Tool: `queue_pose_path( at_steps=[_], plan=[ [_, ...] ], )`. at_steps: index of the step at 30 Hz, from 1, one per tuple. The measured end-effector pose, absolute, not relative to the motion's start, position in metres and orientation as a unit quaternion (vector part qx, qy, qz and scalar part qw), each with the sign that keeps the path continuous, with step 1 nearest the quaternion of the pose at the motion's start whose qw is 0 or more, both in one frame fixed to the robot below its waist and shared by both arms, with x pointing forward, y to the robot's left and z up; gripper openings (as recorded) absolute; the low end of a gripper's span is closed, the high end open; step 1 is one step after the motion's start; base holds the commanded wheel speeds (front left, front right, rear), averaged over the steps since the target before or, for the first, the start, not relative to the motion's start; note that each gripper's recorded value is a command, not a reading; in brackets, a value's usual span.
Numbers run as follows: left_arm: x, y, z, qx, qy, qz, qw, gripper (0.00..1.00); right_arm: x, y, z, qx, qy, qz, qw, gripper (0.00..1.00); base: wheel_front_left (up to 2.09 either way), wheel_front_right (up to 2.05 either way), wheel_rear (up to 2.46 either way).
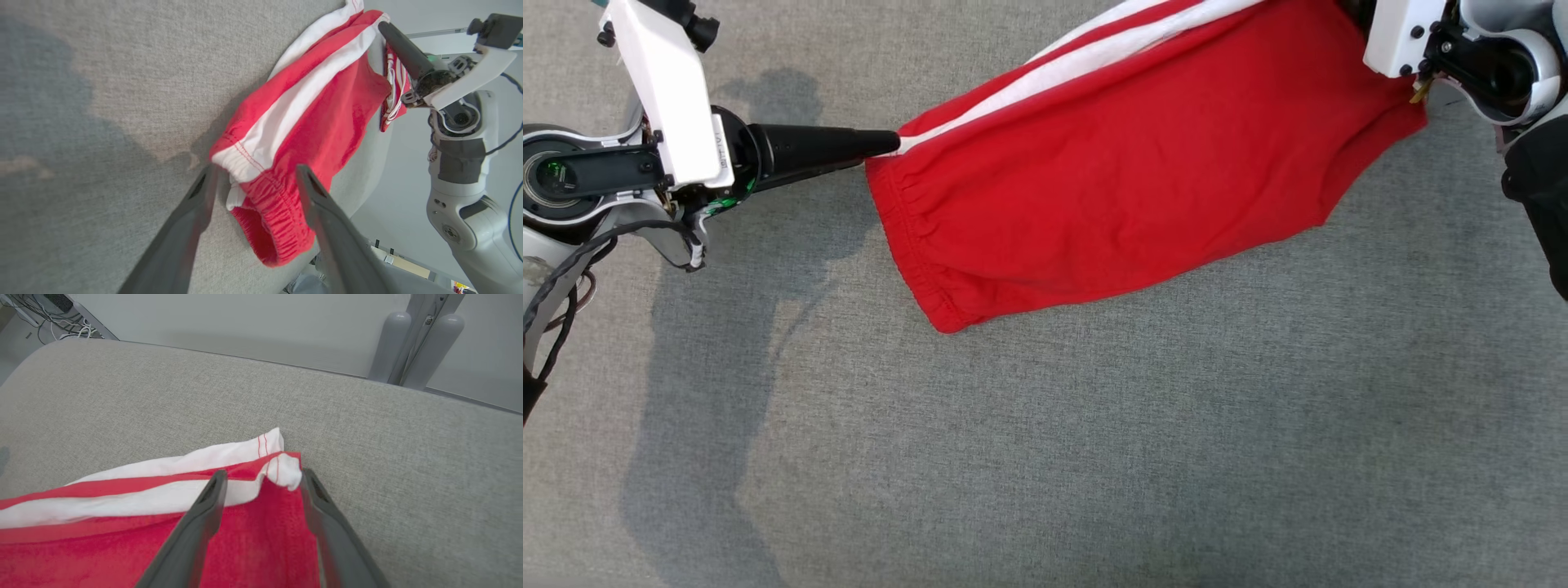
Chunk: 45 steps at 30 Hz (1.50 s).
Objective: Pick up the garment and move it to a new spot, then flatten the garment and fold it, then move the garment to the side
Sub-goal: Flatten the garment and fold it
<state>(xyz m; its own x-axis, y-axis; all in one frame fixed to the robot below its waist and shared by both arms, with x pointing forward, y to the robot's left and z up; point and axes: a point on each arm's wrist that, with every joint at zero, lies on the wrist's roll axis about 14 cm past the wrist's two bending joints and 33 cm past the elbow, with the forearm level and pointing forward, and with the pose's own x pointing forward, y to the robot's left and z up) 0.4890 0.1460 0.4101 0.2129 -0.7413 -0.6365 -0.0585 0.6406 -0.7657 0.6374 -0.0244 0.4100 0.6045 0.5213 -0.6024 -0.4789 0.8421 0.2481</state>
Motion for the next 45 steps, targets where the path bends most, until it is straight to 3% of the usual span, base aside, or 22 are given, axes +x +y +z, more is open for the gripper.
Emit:
queue_pose_path(
  at_steps=[4, 8, 13, 16, 19, 22, 32, 45],
  plan=[
    [0.489, 0.151, 0.418, -0.331, 0.572, -0.239, 0.711, 1.00, 0.637, -0.022, 0.431, 0.037, 0.316, 0.282, 0.905, 1.00, 0.00, 0.00, 0.00],
    [0.496, 0.159, 0.438, -0.327, 0.535, -0.230, 0.744, 1.00, 0.636, -0.030, 0.458, 0.062, 0.265, 0.272, 0.923, 1.00, 0.00, 0.00, 0.00],
    [0.505, 0.180, 0.465, -0.310, 0.451, -0.196, 0.814, 1.00, 0.623, -0.051, 0.483, 0.082, 0.202, 0.245, 0.945, 1.00, 0.00, 0.00, 0.00],
    [0.498, 0.180, 0.479, -0.315, 0.405, -0.192, 0.837, 1.00, 0.607, -0.061, 0.483, 0.091, 0.194, 0.230, 0.949, 1.00, 0.00, 0.00, 0.00],
    [0.504, 0.206, 0.500, -0.227, 0.314, -0.167, 0.907, 1.00, 0.596, -0.071, 0.484, 0.093, 0.189, 0.215, 0.954, 1.00, 0.00, 0.00, 0.00],
    [0.499, 0.219, 0.504, -0.189, 0.243, -0.149, 0.940, 1.00, 0.592, -0.079, 0.473, 0.093, 0.195, 0.198, 0.956, 1.00, 0.00, 0.00, 0.00],
    [0.448, 0.207, 0.500, -0.200, 0.142, -0.149, 0.958, 1.00, 0.582, -0.071, 0.416, 0.093, 0.303, 0.176, 0.932, 1.00, 0.00, 0.00, 0.00],
    [0.401, 0.206, 0.482, -0.261, 0.152, -0.108, 0.947, 1.00, 0.586, -0.046, 0.382, 0.114, 0.421, 0.180, 0.882, 1.00, 0.00, 0.00, 0.00]
  ],
)
